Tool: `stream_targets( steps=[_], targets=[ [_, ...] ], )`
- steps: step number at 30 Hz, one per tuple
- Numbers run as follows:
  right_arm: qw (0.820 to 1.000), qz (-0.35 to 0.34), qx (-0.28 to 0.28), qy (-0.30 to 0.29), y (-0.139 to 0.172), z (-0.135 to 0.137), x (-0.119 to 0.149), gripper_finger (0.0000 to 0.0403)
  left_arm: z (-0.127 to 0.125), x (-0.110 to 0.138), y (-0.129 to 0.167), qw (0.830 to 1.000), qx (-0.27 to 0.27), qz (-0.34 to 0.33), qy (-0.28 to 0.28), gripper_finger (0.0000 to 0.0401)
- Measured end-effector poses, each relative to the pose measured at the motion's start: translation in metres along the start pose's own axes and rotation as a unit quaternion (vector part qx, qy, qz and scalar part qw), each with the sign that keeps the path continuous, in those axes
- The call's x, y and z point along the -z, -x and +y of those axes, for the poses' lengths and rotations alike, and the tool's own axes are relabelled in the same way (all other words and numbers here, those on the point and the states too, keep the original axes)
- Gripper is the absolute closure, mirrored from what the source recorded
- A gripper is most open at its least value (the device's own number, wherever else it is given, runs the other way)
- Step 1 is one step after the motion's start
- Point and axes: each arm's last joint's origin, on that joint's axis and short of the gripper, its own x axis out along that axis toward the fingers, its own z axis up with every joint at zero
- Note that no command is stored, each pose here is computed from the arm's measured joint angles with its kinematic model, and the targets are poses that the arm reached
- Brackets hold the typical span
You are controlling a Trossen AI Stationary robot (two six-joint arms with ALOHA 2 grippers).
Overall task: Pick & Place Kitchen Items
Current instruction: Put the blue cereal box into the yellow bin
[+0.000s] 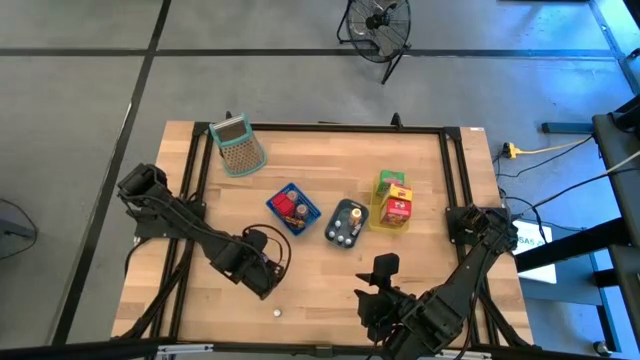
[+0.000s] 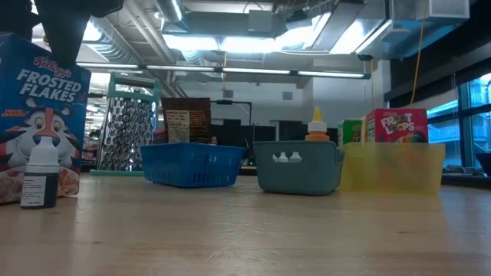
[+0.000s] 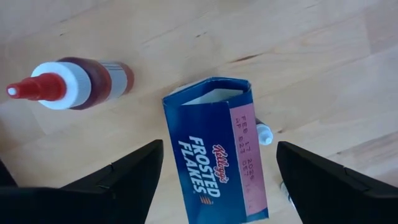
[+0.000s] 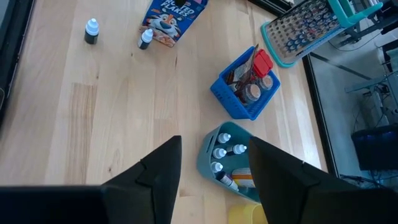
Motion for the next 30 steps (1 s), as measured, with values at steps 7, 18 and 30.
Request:
stream_targets(
  steps=[7,18,30],
  targets=[
    [1.0,0.0,0.0,0.0,0.0,0.0,0.0,0.0218,0.0,0.0,0.0,1.0,0.0,0.0,0.002,0.0104],
    [1.0,0.0,0.0,0.0,0.0,0.0001,-0.0001,0.0218,-0.0029,0.0018,-0.0072,1.0,-0.014,0.009,0.002,0.0105],
    [1.0,-0.001,-0.001,-0.001,0.0,0.0002,-0.0003,0.0218,-0.0032,0.0009,-0.0077,1.0,-0.015,0.009,-0.006,0.0135]
  ],
)
